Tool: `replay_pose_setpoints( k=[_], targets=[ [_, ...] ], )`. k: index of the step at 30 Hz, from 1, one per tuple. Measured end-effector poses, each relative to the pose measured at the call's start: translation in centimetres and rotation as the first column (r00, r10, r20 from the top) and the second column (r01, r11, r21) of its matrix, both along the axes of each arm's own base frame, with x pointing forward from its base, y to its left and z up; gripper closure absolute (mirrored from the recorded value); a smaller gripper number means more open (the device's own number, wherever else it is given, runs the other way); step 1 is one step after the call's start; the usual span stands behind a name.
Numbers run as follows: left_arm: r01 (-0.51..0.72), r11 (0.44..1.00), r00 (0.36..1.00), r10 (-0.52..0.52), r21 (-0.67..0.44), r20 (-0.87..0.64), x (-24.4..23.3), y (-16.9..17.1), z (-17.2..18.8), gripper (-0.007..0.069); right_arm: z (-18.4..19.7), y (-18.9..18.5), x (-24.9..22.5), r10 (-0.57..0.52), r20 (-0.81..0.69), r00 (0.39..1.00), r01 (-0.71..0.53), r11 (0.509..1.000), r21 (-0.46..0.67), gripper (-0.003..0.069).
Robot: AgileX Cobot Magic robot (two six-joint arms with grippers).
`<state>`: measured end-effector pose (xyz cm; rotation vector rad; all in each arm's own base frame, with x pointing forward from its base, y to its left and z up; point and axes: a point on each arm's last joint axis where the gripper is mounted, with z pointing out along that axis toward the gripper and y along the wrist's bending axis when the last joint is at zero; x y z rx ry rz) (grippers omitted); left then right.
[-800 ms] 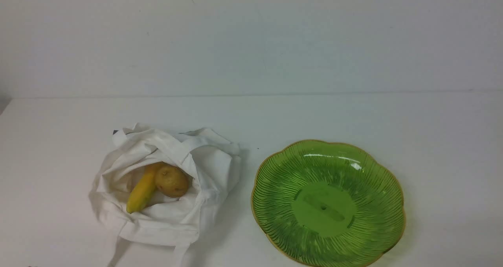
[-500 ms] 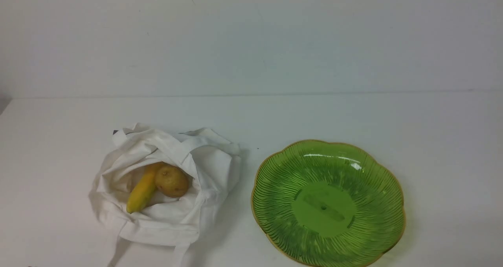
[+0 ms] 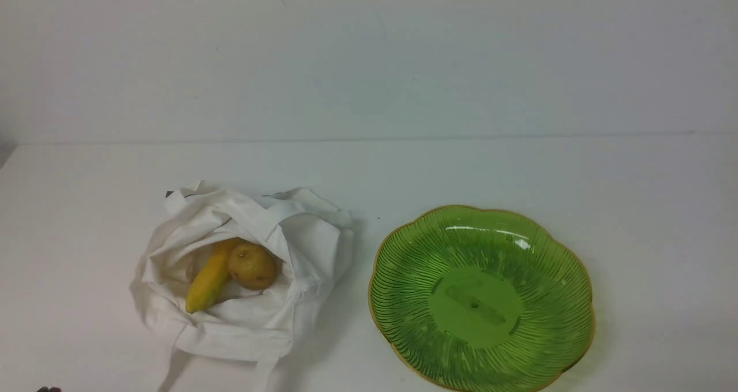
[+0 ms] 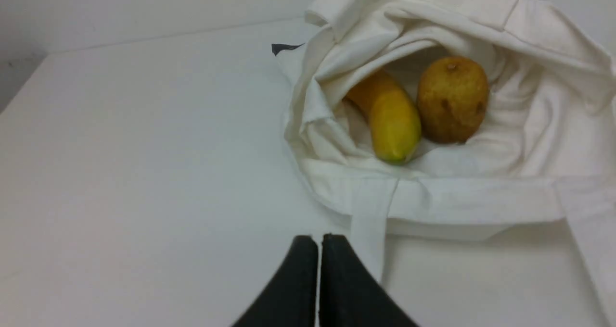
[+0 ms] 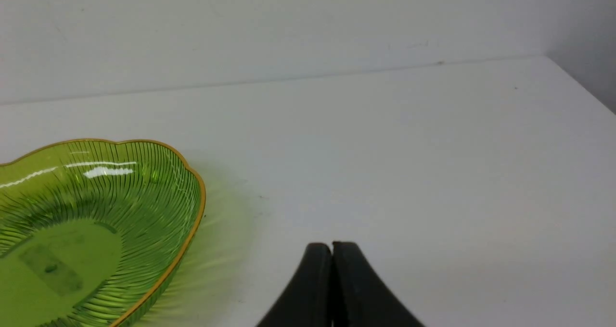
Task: Take the fruit out of the cloth bag on the white table and place them on a plate.
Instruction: 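Reach into the white bag and grasp the banana with the left gripper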
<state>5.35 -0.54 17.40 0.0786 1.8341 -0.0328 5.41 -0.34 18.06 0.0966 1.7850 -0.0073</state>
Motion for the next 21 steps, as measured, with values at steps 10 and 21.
replay_pose_setpoints(
  k=[10,21],
  targets=[
    [-0.025,0.856,0.905,0.239,-0.517,0.351,0.2,1.1,3.9,0.0633,0.0,0.0,0.0,0.0,0.0,1.0,0.0,1.0,0.0,0.0671],
    [0.081,0.904,0.957,0.047,-0.419,0.285,0.3,-0.5,14.0,0.0633,0.0,0.0,0.0,0.0,0.0,1.0,0.0,1.0,0.0,0.0671]
  ],
)
